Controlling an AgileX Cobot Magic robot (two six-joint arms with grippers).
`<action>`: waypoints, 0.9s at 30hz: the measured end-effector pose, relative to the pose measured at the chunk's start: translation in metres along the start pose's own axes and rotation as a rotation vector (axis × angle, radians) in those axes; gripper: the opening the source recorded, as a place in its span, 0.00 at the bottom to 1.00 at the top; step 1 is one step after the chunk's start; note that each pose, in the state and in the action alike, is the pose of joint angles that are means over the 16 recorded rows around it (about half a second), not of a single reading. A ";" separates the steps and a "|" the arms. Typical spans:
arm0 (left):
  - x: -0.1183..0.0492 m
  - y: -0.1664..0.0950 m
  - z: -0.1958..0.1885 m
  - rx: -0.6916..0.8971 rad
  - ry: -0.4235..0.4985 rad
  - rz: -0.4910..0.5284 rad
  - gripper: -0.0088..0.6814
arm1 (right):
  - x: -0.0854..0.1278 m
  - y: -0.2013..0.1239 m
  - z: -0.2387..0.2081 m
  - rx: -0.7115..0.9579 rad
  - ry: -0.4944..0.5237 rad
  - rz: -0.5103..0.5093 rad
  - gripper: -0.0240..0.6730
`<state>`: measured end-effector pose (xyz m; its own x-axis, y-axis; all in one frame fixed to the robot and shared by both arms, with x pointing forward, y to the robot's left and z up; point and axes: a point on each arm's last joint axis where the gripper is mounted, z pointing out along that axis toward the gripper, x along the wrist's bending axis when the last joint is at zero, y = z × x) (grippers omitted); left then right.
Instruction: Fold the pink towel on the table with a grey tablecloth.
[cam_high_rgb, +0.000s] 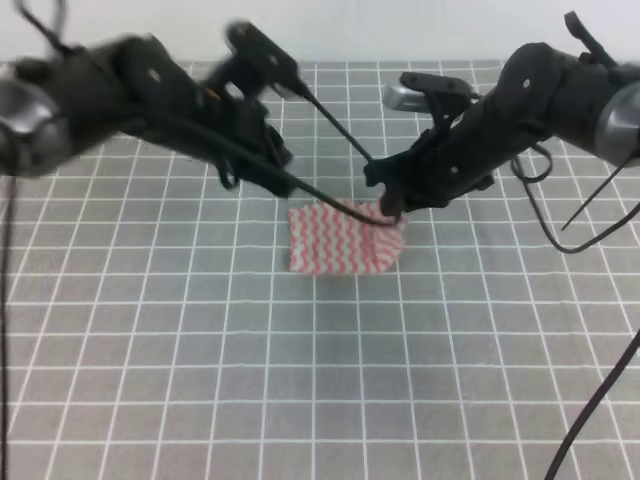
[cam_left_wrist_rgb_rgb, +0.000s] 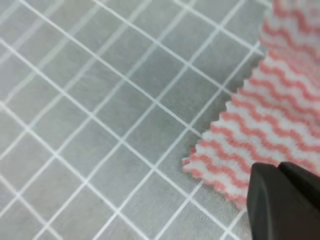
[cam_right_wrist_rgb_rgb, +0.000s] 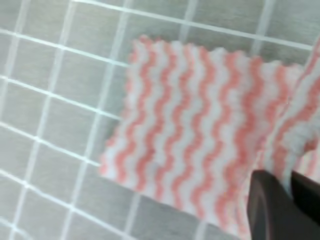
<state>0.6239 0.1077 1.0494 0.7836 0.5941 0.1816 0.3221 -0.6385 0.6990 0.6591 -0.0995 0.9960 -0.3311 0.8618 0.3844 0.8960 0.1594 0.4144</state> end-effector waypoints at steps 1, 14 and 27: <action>0.001 0.002 -0.007 -0.009 0.003 -0.005 0.01 | 0.002 0.000 0.003 0.001 0.008 -0.003 0.02; 0.004 0.015 -0.053 -0.064 0.002 -0.018 0.01 | 0.037 -0.001 0.042 0.022 0.111 -0.039 0.02; 0.003 0.015 -0.054 -0.060 -0.005 -0.012 0.01 | 0.049 -0.004 0.061 0.054 0.168 -0.015 0.12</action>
<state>0.6025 0.1263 1.0974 0.7827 0.5987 0.1698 0.2990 -0.6011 0.7412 0.6580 -0.0287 0.9625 -0.3853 0.7670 0.5132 0.9037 0.2009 0.3782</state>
